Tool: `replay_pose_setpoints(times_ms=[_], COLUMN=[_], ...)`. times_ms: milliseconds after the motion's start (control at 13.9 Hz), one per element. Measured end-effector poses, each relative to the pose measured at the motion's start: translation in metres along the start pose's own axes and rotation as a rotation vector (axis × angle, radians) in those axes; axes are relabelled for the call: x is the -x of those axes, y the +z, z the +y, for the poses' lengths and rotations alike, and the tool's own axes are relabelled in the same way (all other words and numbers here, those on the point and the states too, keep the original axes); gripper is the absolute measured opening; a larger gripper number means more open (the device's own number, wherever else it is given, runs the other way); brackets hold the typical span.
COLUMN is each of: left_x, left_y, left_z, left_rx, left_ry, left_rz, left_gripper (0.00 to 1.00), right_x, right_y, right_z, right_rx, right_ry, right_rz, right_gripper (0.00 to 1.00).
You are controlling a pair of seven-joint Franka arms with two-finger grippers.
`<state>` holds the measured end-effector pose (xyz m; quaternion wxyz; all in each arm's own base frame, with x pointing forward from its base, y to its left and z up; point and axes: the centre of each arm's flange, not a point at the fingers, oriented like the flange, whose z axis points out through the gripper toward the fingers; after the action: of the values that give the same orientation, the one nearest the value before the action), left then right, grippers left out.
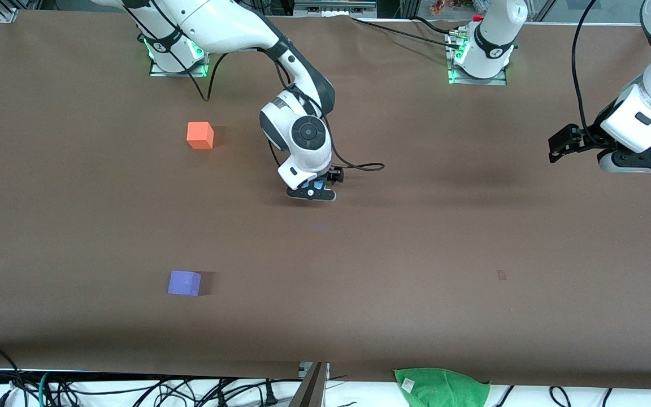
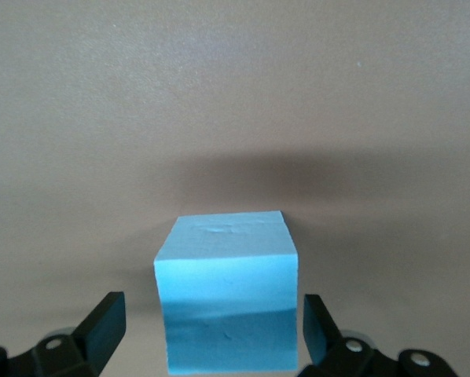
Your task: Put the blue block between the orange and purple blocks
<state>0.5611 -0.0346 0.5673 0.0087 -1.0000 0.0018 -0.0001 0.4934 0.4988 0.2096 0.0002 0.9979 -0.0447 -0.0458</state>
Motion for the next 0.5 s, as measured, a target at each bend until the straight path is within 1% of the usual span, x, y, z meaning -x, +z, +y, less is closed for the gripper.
replay_pose_setpoints(times_ms=[505], left_x=[0.000], left_y=[0.000], left_z=[0.000], left_rx=[0.000], left_ry=[-0.001], left_rz=[0.000], left_gripper=[1.00], right_x=[0.000], right_y=[0.014], right_z=[0.001], right_rx=[0.005], right_ry=[0.000], right_rz=[-0.004], right_gripper=[1.00])
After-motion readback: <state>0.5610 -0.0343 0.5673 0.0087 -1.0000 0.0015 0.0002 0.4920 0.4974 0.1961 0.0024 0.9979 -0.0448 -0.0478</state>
